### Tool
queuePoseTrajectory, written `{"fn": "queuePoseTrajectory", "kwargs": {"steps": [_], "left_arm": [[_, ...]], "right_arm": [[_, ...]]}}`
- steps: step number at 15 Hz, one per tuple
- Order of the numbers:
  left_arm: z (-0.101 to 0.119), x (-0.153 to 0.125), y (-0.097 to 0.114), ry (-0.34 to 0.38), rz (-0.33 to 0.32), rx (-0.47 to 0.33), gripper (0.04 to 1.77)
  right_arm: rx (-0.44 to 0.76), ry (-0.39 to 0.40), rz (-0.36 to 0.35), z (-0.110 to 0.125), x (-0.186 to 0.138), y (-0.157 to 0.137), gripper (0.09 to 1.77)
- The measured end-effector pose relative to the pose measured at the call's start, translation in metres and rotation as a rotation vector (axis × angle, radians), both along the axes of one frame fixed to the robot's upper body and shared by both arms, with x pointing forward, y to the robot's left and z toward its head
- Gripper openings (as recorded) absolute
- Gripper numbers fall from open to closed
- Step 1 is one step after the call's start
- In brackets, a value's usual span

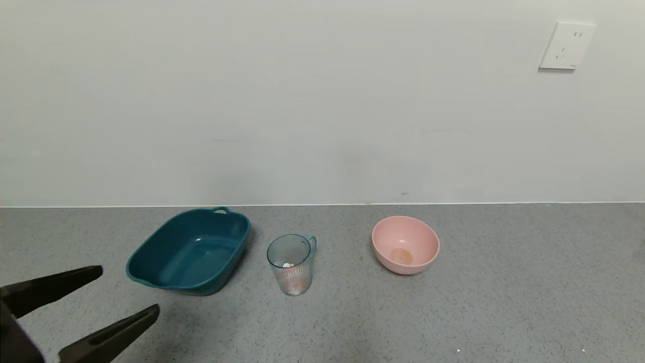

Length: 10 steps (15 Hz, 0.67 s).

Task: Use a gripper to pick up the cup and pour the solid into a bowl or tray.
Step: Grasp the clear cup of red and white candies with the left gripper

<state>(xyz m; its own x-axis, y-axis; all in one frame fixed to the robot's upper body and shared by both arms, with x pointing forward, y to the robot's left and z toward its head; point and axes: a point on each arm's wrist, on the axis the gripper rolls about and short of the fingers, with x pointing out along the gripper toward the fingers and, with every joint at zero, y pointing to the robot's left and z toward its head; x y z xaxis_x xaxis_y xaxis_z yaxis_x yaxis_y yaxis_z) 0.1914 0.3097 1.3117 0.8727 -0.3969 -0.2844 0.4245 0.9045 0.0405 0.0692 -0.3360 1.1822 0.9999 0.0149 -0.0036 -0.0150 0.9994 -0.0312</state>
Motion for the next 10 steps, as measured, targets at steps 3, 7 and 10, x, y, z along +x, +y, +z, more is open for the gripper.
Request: {"fn": "queuePoseTrajectory", "kwargs": {"steps": [3, 7, 10], "left_arm": [[-0.007, 0.038, -0.024, 0.032, 0.001, 0.046, 1.71], [-0.035, 0.065, -0.061, 0.12, 0.016, 0.122, 1.71], [-0.055, 0.071, -0.074, 0.168, 0.007, 0.122, 1.71]], "right_arm": [[0.0, 0.0, 0.0, 0.0, 0.0, 0.0, 1.71], [0.0, 0.0, 0.001, 0.0, 0.0, 0.0, 1.71], [0.0, 0.0, 0.0, 0.0, 0.0, 0.0, 1.71]]}}
